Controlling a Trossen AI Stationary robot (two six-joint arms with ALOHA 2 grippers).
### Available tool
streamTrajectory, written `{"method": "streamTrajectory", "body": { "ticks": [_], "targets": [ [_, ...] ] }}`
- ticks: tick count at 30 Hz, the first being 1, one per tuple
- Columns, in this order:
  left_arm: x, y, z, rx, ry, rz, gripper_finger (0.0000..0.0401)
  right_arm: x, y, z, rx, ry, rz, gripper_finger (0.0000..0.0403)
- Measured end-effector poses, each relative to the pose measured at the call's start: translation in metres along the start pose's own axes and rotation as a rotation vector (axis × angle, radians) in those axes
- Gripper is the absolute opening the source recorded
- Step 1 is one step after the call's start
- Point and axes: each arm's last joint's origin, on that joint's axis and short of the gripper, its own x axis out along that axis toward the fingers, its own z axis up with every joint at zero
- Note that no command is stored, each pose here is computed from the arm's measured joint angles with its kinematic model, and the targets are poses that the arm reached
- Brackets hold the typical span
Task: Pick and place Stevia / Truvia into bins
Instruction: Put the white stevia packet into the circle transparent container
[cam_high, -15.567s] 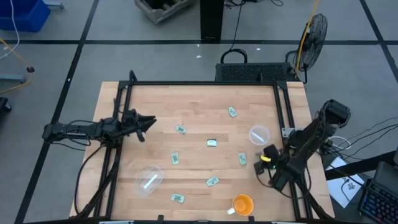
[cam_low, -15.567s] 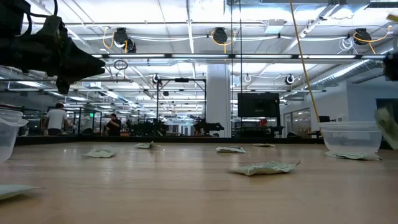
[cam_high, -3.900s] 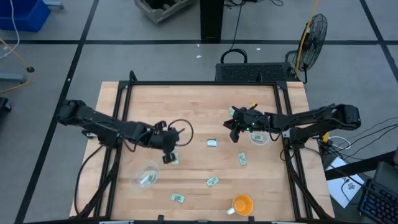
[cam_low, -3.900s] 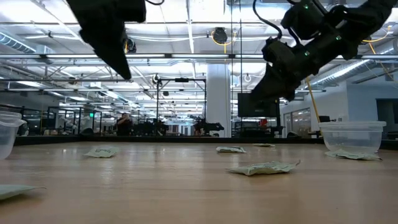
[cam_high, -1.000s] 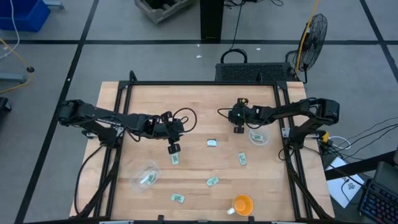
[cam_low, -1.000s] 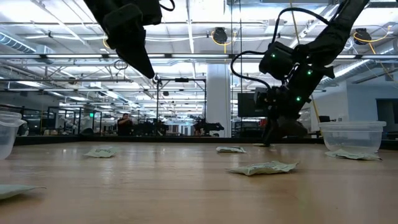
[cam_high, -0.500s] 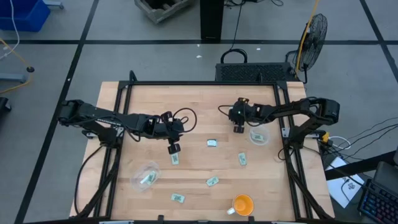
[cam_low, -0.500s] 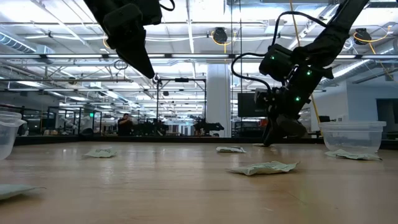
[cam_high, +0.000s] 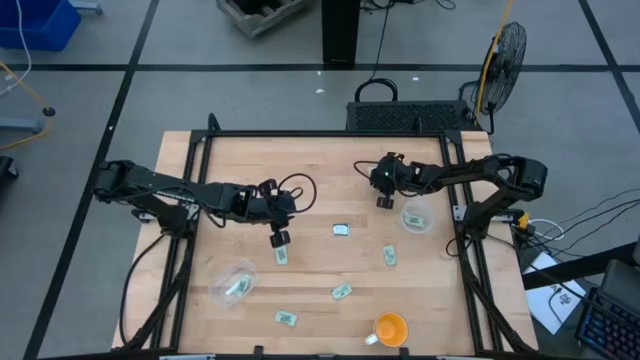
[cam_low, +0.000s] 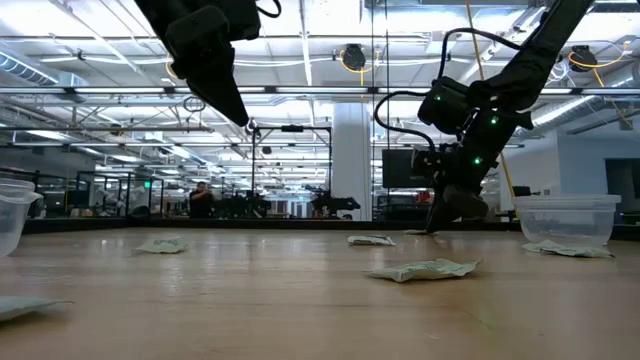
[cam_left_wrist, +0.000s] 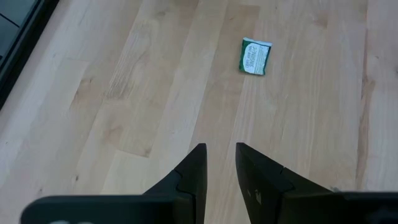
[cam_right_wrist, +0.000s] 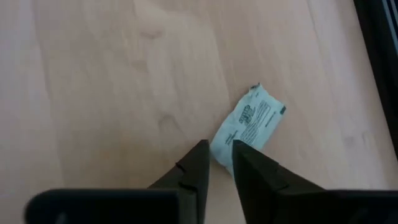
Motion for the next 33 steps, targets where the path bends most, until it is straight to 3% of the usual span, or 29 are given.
{"method": "streamTrajectory", "body": {
  "ticks": [6,21,25,33],
  "targets": [
    [0.0,0.0,0.0,0.0,0.0,0.0,0.009,0.001,-0.004,-0.002,0.016,-0.003,0.016,0.0005],
    [0.0,0.0,0.0,0.0,0.0,0.001,0.009,-0.006,0.002,0.005,0.015,-0.043,-0.008,0.0001],
    [0.0,0.0,0.0,0.0,-0.001,0.001,0.009,-0.028,0.01,0.014,0.073,-0.085,-0.054,0.0],
    [0.0,0.0,0.0,-0.005,-0.001,-0.002,0.009,-0.108,0.042,0.016,0.169,-0.242,0.093,0.0]
  ]
}}
